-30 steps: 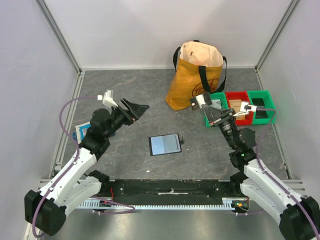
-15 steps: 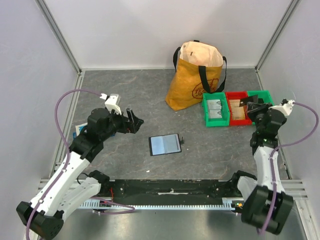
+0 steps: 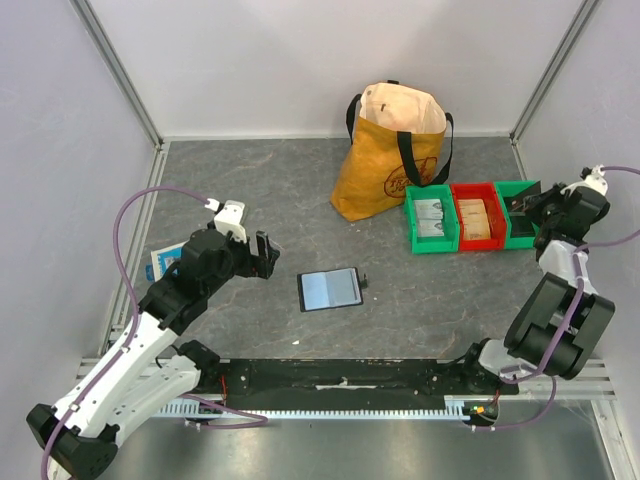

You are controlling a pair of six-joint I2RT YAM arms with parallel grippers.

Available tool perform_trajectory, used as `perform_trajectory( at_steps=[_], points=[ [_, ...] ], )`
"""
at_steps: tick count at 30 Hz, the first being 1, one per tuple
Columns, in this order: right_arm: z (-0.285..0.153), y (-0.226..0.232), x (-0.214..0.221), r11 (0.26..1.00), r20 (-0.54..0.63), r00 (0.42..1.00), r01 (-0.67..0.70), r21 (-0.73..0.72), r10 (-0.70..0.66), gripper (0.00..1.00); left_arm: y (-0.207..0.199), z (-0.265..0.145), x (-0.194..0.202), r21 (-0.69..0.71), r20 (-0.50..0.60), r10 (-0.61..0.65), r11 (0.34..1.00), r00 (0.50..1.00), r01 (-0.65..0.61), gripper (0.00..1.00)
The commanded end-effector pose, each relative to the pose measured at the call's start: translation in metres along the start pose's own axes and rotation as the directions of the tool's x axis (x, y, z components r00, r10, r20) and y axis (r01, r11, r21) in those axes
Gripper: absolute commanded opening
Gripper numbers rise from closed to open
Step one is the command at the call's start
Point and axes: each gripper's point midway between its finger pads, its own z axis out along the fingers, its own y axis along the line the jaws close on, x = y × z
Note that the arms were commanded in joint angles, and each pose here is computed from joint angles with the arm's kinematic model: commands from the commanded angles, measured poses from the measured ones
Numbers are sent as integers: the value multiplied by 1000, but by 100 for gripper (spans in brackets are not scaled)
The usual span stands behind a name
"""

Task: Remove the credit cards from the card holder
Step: Place the credit card in the storage box.

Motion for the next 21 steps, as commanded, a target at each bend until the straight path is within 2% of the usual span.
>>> perform_trajectory(
  at_steps=[1,10,15,21],
  points=[
    [13,-1,-12,987,-6,987,159,-39,-159,0,5,-2,-4,-22,22,51,998,998,-51,90],
    [39,-20,3,971,-50,970,238,-36,-239,0,6,0,-1,-24,13,51,998,999,-51,90],
    [50,-12,20,976,-74,979,178,-126,-188,0,6,1,-1,-25,7,53,998,999,-52,89],
    [54,-25,34,991,-68,991,108,-74,-113,2,7,1,0,-26,8,53,998,999,-53,89]
  ],
)
